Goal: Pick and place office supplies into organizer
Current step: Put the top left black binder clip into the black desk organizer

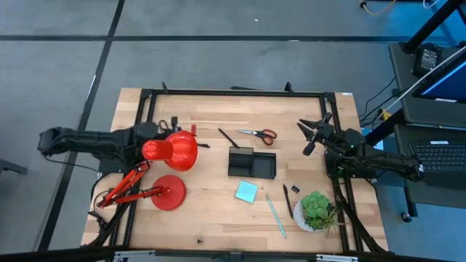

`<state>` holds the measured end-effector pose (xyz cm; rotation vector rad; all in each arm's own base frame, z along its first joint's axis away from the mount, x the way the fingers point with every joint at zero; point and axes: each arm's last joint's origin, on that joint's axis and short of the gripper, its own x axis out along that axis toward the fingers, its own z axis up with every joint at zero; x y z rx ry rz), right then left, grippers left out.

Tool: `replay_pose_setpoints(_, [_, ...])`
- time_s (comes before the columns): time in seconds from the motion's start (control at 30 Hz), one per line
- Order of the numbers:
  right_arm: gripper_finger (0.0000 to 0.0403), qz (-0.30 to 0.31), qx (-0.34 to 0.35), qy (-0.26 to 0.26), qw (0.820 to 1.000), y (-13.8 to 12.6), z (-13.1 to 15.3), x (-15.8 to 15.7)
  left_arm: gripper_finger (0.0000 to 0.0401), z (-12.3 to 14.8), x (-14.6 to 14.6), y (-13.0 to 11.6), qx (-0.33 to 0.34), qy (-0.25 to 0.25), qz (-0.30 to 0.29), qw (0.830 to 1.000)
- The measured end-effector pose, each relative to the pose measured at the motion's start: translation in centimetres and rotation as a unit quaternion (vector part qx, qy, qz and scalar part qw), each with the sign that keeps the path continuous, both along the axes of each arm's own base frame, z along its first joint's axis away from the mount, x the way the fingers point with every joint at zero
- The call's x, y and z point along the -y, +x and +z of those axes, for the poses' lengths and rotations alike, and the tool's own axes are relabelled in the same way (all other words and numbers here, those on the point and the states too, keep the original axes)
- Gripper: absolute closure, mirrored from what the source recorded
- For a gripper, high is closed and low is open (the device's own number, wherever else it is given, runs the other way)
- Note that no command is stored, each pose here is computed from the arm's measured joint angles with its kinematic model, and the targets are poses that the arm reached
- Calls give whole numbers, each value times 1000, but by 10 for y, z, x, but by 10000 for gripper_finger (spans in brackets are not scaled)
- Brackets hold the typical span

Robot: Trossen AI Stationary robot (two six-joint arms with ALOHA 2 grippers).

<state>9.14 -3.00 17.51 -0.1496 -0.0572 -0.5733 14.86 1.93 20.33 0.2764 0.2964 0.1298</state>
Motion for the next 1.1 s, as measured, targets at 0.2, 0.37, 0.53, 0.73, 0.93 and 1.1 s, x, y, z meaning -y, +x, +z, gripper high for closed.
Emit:
replay_pose_setpoints(0.2, [319,0,-12,3,1000,0,-2,0,240,13,9,19,-115,-12,22,993])
replay_pose_setpoints(0.37, [319,1,-8,14,1000,0,-3,0,240,19,15,27,-221,-25,69,972])
replay_pose_setpoints(0.53, [319,1,-9,12,1000,0,-3,0,241,8,25,34,-291,-39,76,953])
replay_pose_setpoints(0.73, [319,1,-8,12,1000,0,-3,0,240,-11,32,43,-349,-7,72,934])
replay_pose_setpoints(0.93, [319,1,-8,12,1000,0,-3,0,244,-27,33,49,-391,-3,88,916])
replay_pose_setpoints(1.1, [319,1,-8,12,1000,0,-3,0,244,-37,33,52,-412,-7,97,906])
